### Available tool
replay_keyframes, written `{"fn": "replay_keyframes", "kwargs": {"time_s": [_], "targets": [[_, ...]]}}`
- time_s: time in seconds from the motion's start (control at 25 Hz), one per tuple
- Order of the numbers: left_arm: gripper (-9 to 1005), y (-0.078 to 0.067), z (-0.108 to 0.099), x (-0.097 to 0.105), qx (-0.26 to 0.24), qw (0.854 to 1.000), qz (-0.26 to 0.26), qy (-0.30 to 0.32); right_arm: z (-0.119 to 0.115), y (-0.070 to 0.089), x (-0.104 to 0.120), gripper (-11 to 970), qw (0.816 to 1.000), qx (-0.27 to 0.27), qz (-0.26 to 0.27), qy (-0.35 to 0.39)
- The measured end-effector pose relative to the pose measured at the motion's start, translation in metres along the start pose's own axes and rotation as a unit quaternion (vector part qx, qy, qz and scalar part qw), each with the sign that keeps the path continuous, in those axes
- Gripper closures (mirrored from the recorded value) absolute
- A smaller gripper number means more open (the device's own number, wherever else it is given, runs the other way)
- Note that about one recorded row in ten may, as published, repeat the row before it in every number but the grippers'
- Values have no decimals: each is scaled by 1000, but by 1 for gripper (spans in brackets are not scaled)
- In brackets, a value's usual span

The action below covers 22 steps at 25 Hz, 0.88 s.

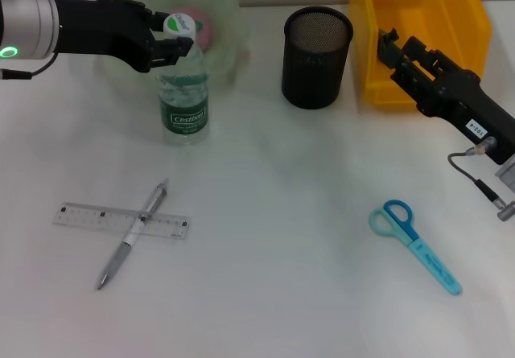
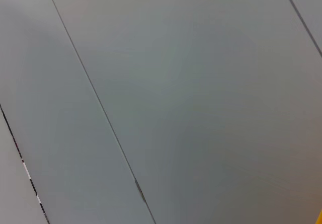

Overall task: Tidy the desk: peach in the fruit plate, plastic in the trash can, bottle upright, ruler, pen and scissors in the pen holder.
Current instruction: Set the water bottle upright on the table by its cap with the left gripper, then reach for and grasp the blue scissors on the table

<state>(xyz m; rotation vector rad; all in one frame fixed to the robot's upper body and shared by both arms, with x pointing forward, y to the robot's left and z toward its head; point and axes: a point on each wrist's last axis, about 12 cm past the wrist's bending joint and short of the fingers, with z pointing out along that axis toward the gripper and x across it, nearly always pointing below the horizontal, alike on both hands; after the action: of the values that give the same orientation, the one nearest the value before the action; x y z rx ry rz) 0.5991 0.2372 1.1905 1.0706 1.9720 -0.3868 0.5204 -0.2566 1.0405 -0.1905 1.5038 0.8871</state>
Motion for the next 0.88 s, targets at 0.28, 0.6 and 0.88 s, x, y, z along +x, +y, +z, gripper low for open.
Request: {"fn": "replay_keyframes", "kwargs": {"time_s": [0.28,0.6,0.88], "targets": [[507,-1,-1,-1,4,1000,4,-2,-2,0,1,416,1000,1,1,1],[463,2,-5,-3,0,1000,-4,-17,-2,0,1,416,1000,1,1,1],[289,3,-13,-7,-14,1000,4,-28,-3,0,1,416,1000,1,1,0]]}}
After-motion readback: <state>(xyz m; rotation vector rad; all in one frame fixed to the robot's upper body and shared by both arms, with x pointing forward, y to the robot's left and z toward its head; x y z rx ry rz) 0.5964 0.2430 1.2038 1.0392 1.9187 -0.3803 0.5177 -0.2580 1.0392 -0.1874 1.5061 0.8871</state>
